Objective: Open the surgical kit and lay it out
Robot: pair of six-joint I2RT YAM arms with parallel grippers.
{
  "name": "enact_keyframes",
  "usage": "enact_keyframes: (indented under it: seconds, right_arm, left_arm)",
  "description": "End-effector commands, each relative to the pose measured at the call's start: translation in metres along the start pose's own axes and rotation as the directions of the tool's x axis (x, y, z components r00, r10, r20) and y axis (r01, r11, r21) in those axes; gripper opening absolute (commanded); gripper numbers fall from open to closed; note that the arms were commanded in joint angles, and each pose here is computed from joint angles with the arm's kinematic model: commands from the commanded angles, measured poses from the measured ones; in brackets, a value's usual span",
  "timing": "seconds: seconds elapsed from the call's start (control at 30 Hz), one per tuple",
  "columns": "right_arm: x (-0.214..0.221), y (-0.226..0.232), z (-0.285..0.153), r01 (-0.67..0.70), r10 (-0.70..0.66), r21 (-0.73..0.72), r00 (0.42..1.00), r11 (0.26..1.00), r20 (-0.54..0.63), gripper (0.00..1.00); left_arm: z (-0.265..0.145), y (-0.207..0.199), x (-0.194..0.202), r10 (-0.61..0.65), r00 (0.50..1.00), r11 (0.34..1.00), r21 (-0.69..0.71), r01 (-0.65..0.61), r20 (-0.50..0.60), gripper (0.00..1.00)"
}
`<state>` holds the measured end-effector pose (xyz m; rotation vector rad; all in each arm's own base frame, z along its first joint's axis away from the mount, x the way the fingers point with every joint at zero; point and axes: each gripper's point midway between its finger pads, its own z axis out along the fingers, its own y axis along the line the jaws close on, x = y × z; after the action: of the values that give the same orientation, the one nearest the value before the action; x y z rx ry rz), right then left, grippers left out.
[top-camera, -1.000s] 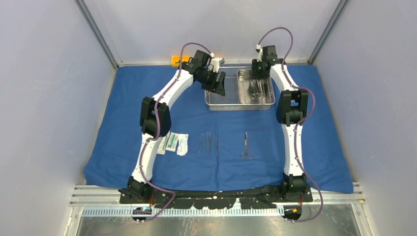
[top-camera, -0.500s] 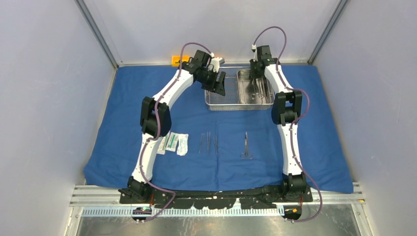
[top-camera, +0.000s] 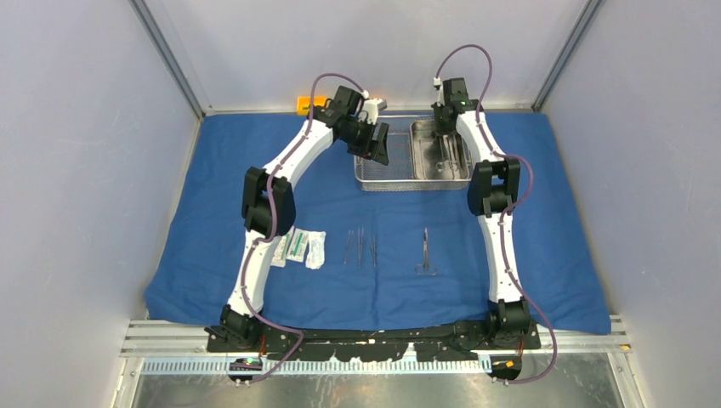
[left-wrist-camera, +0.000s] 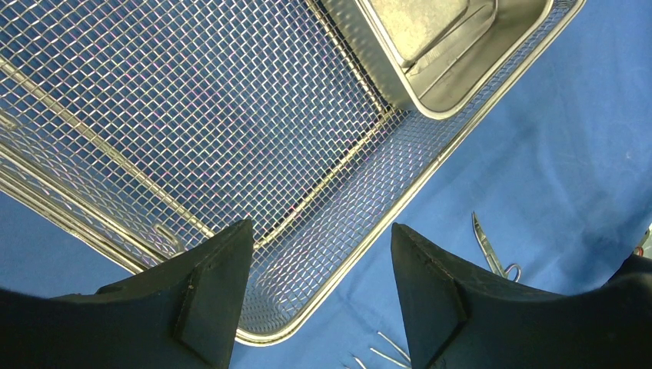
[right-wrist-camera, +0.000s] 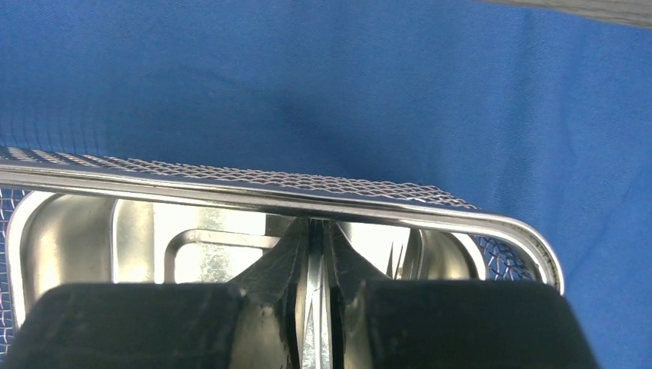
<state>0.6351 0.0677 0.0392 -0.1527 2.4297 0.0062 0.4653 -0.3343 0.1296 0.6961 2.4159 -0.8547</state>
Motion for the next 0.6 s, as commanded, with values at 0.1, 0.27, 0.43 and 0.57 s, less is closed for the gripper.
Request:
enact_keyframes:
  seconds: [0.1,0.27,0.43,0.57]
  right_arm:
    - [0.020,-0.004,0.011,0.010,-0.010,0.003,0.998,1.000,-0.059,0.03]
    - [-0.006,-0.004,-0.006,-0.027,0.027,-0.009,1.000,1.000,0.012,0.00]
    - [-0.037,0.005,-0.033,-0.049,0.054,-0.062,0.994,0.997,0.093,0.00]
    - [-0.059,0.008,-0.057,-0.075,0.085,-0.075,0.986,0.994,0.145,0.00]
  left_arm:
    - [-0.006,-0.002,-0.016,0.008,0.999,1.000,0.022,-0.009,0.047,0.68]
    - [-0.011,0.000,-0.017,0.013,0.999,1.000,0.012,-0.013,0.050,0.68]
    - [-0.016,-0.002,-0.020,0.022,0.998,1.000,0.008,-0.023,0.059,0.68]
    - [-0.018,-0.004,-0.022,0.021,0.998,1.000,0.009,-0.021,0.065,0.68]
